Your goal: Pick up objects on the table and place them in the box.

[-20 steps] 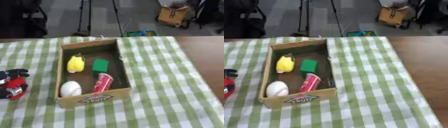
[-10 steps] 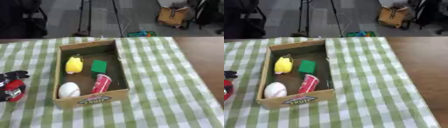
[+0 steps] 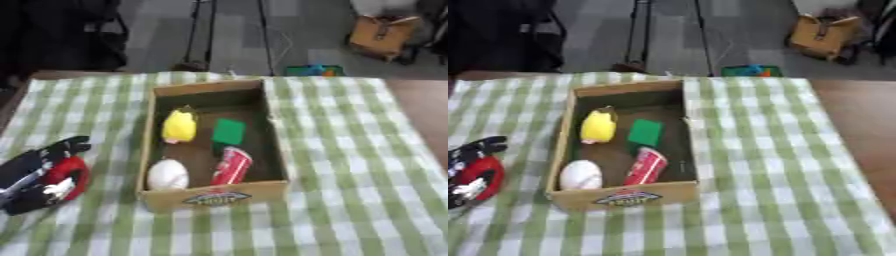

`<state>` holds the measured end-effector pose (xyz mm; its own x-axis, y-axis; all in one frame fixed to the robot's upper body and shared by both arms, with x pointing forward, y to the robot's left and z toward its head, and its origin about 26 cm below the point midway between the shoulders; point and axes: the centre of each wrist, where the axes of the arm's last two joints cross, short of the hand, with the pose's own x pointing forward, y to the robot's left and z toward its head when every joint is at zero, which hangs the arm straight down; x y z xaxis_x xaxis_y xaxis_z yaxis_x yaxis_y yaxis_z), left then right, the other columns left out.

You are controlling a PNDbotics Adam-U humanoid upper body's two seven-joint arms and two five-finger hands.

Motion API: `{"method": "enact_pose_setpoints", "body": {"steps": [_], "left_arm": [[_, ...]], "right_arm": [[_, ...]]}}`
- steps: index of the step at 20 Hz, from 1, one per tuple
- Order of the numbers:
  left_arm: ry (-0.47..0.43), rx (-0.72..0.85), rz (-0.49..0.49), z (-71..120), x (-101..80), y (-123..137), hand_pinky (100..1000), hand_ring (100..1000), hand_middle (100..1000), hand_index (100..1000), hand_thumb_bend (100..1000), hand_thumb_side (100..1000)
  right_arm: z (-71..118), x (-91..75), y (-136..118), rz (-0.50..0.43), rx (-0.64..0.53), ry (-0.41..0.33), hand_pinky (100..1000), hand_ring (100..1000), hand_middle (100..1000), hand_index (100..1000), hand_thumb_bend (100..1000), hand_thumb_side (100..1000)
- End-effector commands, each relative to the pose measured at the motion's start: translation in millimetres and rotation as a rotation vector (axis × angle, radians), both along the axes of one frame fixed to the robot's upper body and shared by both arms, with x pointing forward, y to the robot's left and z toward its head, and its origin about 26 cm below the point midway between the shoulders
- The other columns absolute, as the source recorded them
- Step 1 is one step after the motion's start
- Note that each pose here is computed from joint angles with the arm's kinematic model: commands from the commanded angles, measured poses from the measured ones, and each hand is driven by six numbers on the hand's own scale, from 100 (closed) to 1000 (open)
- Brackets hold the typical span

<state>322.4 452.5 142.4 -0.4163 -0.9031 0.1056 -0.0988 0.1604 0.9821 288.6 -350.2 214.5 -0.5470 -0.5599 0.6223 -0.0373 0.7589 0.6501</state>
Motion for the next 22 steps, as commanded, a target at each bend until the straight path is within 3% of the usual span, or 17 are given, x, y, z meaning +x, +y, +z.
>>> {"method": "enact_pose_setpoints", "body": {"steps": [1,15,21,22], "left_arm": [[0.064,-0.013,-0.014,-30.6,-1.8,-7.6,404,767,1000,1000,100,1000],[0.119,0.042,0.015,-36.3,-0.9,-8.9,543,841,1000,1000,100,1000],[0.119,0.119,0.041,-31.3,-0.2,-10.1,653,891,1000,1000,100,1000],[0.118,0.135,0.043,-30.3,-0.1,-10.4,652,884,1000,1000,100,955]], "right_arm": [[9.7,-3.6,0.4,0.002,-0.011,-0.038,684,681,504,534,100,368],[10.3,-3.2,1.1,0.006,-0.007,-0.040,686,681,503,530,100,363],[9.9,-3.4,0.8,0.005,-0.007,-0.038,687,681,503,526,100,362],[9.9,-3.4,0.8,0.006,-0.007,-0.038,688,681,503,521,100,358]]}}
